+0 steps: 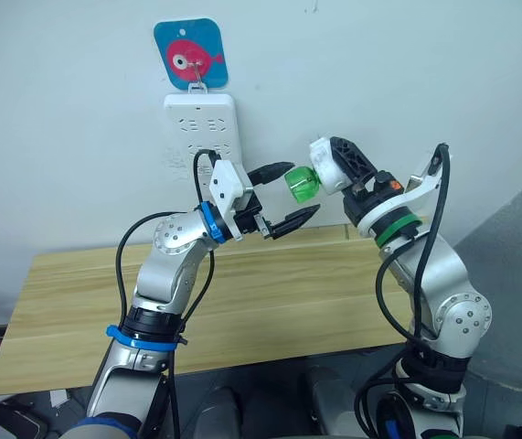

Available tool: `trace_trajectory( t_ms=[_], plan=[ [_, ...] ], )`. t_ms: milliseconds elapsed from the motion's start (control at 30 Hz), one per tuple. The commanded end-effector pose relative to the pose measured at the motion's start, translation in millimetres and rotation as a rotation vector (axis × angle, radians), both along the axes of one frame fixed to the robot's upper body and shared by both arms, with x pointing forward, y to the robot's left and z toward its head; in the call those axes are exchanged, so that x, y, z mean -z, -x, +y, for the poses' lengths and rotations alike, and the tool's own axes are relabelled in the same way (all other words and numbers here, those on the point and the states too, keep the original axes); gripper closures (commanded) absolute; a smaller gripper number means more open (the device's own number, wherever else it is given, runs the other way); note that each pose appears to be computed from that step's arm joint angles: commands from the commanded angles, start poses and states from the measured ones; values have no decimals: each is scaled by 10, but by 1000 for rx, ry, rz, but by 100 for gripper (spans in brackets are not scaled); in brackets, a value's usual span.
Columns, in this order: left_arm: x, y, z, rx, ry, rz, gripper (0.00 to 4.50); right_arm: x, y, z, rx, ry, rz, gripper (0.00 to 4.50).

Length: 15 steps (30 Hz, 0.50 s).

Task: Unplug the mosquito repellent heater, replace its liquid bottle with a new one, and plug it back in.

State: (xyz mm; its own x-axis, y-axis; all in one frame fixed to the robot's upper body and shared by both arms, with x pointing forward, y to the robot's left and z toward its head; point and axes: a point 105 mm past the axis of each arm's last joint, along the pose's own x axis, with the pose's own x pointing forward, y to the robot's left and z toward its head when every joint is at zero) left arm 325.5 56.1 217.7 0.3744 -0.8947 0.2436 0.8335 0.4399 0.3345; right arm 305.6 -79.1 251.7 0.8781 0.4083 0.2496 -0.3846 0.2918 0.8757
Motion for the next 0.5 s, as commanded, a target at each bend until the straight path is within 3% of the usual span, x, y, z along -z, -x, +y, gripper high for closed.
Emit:
trace_trajectory(
  t_ms=[33,200,300,467,500],
  plan=[
    [-147,59,2,17,40,-54,0,-69,45,15,-18,-36,-20,153],
    [-180,90,-18,47,47,-59,0,-55,48,5,-20,-49,-7,153],
    [-167,108,-49,71,35,-46,58,-48,56,16,-27,-45,-6,153],
    [-158,89,-89,76,23,-37,219,-39,76,53,-47,-38,-8,153],
    [-172,82,-93,73,25,-42,224,-38,81,60,-51,-37,-9,153]
  ],
)
